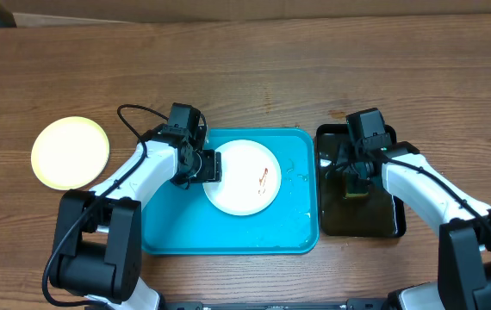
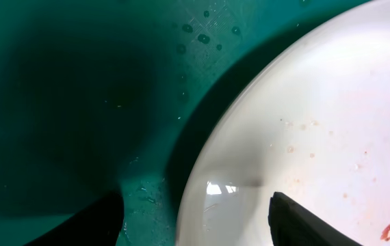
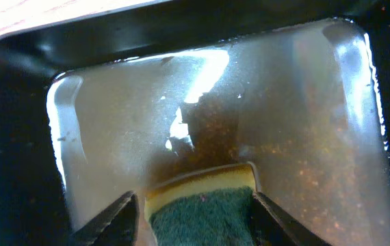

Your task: Clean dirty plates on tray and stack at the side

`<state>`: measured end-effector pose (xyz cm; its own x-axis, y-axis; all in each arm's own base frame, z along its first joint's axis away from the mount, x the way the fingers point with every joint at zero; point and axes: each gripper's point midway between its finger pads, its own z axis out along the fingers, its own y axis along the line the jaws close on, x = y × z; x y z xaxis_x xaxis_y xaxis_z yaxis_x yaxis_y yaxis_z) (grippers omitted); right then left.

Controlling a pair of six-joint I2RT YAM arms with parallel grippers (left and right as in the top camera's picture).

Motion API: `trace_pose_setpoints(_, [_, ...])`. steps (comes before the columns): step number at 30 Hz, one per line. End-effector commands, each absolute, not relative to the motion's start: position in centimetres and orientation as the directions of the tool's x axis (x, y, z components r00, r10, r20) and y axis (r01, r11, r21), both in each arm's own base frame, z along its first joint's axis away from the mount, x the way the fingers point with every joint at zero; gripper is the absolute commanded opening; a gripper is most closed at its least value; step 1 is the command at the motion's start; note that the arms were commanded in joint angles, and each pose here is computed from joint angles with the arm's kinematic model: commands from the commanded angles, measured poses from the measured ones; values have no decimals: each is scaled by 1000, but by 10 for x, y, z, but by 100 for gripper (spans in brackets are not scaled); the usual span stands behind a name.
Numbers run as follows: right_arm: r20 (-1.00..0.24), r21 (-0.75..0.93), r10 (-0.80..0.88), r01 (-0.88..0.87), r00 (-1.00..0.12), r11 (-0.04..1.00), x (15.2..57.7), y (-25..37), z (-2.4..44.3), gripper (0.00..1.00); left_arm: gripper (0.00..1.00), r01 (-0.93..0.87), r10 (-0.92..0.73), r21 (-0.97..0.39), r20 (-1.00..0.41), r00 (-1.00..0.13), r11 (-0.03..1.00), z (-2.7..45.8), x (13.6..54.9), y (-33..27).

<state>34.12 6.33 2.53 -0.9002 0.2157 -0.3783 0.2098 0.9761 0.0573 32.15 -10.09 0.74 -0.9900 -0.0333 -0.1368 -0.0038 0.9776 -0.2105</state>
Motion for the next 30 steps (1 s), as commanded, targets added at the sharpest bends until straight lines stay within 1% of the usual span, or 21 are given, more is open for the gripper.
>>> trace_pose_setpoints(1, [-364,37,214,216,-907,976,339,60,16,63,72,-4,-21,-172,-96,-995,985,-7,310,-94])
trace_pose_setpoints(3, [-357,34,213,216,-909,976,340,60,11,70,72,-3,-21,-172,-98,-995,985,-7,311,-94])
trace_pose_setpoints(5, [-346,28,212,216,-914,976,338,59,6,72,73,-3,-21,-173,-100,-995,985,-7,311,-94])
trace_pose_setpoints(6, [-341,25,212,216,-916,976,338,59,4,66,72,-3,-21,-173,-101,-995,985,-7,312,-94])
trace_pose_setpoints(7, [-333,21,211,216,-919,976,337,59,1,51,72,-3,-21,-173,-102,-995,985,-7,312,-94])
trace_pose_setpoints(8, [-331,20,211,217,-920,976,337,59,0,27,72,-3,-21,-173,-102,-995,985,-7,312,-94])
trace_pose_setpoints(9, [-331,20,210,216,-920,976,337,59,0,16,72,-3,-21,-173,-102,-995,985,-7,312,-94])
trace_pose_setpoints(10, [-335,22,210,216,-919,976,338,59,0,7,72,-3,-21,-174,-103,-995,985,-7,312,-94])
trace_pose_setpoints(11, [-345,26,207,211,-915,977,342,60,3,7,68,-2,-21,-174,-103,-994,985,-7,312,-94])
trace_pose_setpoints(12, [-343,24,204,208,-917,978,343,61,6,17,66,-2,-21,-173,-103,-994,985,-7,312,-94])
trace_pose_setpoints(13, [-339,22,204,209,-918,978,344,61,10,30,64,-2,-20,-173,-104,-994,985,-7,312,-94])
trace_pose_setpoints(14, [-330,17,203,209,-922,978,344,61,16,50,64,-2,-20,-171,-104,-994,985,-7,312,-94])
trace_pose_setpoints(15, [-320,12,202,209,-925,978,344,61,25,59,65,-4,-21,-163,-106,-994,987,-7,313,-92])
trace_pose_setpoints(16, [-313,9,201,209,-928,978,344,61,32,62,67,-5,-22,-152,-108,-994,988,-7,313,-91])
trace_pose_setpoints(17, [-302,3,200,209,-932,978,343,60,39,68,68,-6,-22,-145,-110,-994,989,-7,313,-89])
trace_pose_setpoints(19, [-277,-10,197,208,-941,978,338,59,49,84,69,-6,-22,-145,-113,-993,989,-7,314,-89])
trace_pose_setpoints(22, [-224,-41,173,187,-959,982,325,56,46,88,69,-5,-22,-146,-116,-993,989,-7,315,-90])
trace_pose_setpoints(24, [-194,-54,172,185,-966,981,315,54,38,88,68,-5,-22,-146,-117,-993,989,-7,315,-90])
trace_pose_setpoints(29, [-139,-75,169,181,-976,981,296,50,15,84,68,-5,-22,-146,-116,-993,989,-7,315,-90])
trace_pose_setpoints(30, [-134,-77,169,181,-976,981,293,49,10,80,66,-5,-22,-147,-116,-993,989,-7,315,-90])
